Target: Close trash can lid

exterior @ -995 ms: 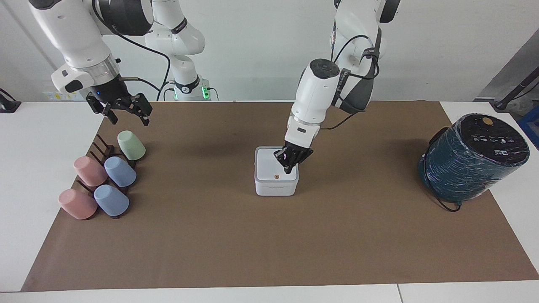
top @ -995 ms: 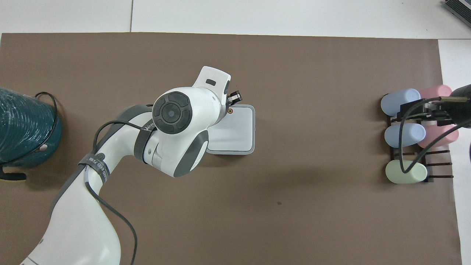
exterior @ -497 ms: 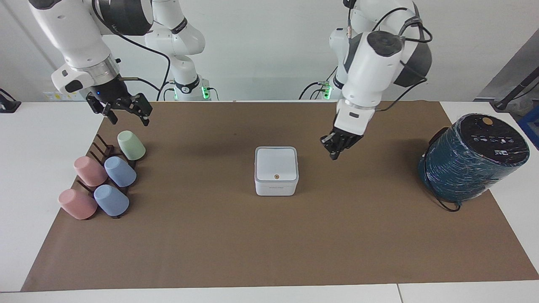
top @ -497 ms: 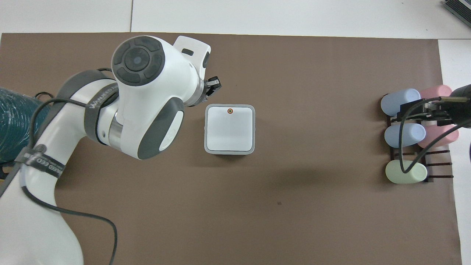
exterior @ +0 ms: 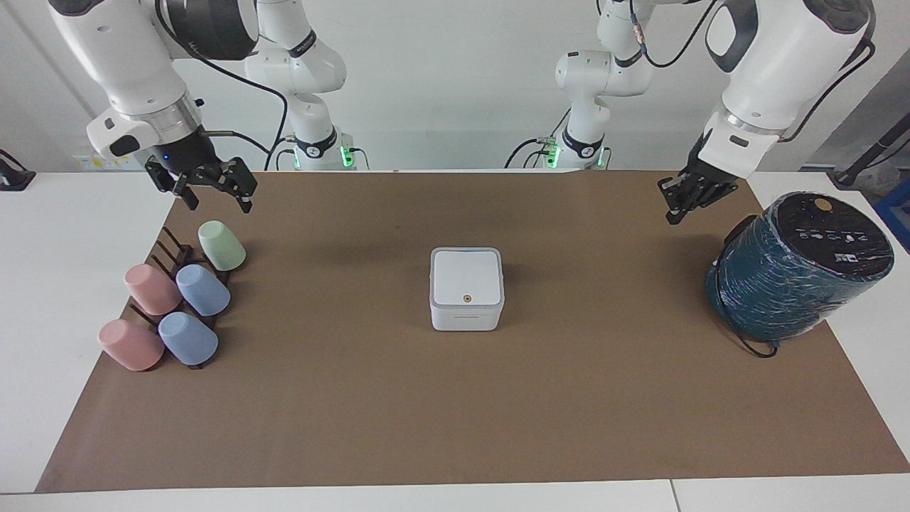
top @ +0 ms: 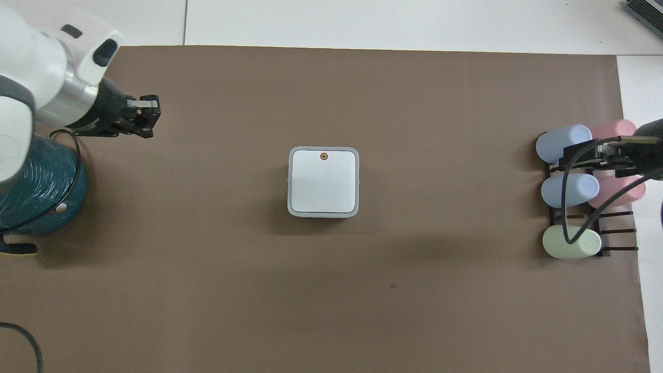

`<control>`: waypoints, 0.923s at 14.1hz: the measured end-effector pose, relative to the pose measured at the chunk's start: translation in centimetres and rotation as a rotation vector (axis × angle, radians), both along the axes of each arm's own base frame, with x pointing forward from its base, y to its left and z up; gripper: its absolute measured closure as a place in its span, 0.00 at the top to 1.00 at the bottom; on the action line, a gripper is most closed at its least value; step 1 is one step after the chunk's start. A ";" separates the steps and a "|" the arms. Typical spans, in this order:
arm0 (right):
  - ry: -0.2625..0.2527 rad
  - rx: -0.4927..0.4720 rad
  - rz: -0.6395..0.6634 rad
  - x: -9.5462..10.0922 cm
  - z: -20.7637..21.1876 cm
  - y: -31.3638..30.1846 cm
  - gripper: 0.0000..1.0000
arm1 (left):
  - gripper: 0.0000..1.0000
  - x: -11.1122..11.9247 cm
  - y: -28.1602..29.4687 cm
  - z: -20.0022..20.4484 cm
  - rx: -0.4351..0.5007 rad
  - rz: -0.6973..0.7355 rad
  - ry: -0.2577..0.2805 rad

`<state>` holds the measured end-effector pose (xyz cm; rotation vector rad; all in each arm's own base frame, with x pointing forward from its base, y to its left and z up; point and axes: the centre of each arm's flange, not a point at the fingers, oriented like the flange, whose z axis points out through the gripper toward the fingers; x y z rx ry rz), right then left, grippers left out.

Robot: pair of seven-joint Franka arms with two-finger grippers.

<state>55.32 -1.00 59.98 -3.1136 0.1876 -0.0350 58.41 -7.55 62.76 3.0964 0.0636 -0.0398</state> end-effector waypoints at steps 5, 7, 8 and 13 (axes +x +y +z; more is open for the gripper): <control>0.000 0.000 0.000 0.0 0.0 0.0 1.00 | 0.01 -1.0 0.3 2.3 0.020 -0.095 -0.032; 0.000 0.000 0.000 0.0 0.0 0.0 1.00 | 0.01 -1.2 0.2 2.7 0.020 -0.119 -0.040; 0.000 0.000 0.000 0.0 0.0 0.0 1.00 | 0.01 -1.2 0.2 2.7 0.020 -0.125 -0.039; 0.000 0.000 -0.001 0.0 0.0 0.0 1.00 | 0.01 -1.0 0.2 1.5 0.019 -0.147 -0.049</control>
